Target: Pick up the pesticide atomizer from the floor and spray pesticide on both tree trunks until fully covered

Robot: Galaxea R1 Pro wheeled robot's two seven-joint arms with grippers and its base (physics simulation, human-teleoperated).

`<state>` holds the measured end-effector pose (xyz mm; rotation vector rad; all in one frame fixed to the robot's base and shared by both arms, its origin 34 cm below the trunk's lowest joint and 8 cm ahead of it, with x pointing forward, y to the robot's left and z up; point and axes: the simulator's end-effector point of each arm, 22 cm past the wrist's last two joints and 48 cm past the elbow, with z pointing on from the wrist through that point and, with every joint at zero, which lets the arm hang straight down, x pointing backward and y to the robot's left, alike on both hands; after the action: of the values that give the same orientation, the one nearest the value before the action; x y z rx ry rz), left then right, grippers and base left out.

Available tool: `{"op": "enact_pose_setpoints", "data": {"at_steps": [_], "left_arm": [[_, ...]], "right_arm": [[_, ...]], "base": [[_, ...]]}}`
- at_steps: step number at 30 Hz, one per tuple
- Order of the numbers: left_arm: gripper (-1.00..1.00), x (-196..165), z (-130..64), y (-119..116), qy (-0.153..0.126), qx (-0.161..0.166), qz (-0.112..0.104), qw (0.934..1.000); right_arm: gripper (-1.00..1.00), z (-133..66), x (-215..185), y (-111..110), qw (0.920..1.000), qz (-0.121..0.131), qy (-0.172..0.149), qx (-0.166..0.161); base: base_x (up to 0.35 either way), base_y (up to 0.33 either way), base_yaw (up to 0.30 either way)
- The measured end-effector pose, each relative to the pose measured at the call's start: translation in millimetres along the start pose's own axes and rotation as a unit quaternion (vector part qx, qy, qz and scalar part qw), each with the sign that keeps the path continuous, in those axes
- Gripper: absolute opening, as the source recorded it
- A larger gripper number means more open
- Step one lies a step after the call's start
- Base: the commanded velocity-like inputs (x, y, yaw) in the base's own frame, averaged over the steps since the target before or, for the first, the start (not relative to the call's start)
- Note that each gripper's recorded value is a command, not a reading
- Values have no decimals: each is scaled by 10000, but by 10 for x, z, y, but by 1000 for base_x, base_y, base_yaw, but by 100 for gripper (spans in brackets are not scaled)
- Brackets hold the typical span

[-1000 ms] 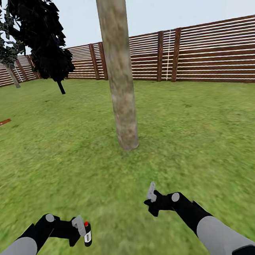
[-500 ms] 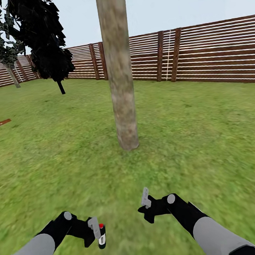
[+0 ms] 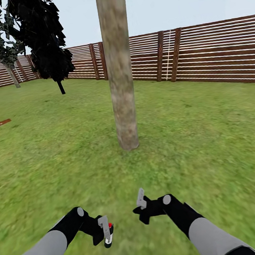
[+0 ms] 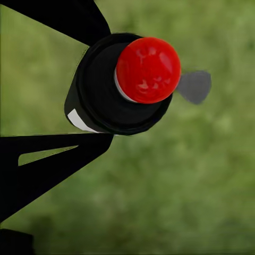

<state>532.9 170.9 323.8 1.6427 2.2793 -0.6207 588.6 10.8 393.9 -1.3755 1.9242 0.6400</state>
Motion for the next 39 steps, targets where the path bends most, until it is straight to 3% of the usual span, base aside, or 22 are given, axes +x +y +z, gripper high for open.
{"op": "enact_pose_setpoints", "data": {"at_steps": [8, 39], "left_arm": [[-100, -213, -20, 96, -106, -172, 79, 9998], [-100, -768, 136, 60, -484, -310, 246, 9980]], "right_arm": [[-100, 47, -98, 51, 10000, -12, -70, -47], [-100, 67, -135, 76, 9999, -22, -96, -67]], "base": [[0, 0, 0], [0, 0, 0]]}}
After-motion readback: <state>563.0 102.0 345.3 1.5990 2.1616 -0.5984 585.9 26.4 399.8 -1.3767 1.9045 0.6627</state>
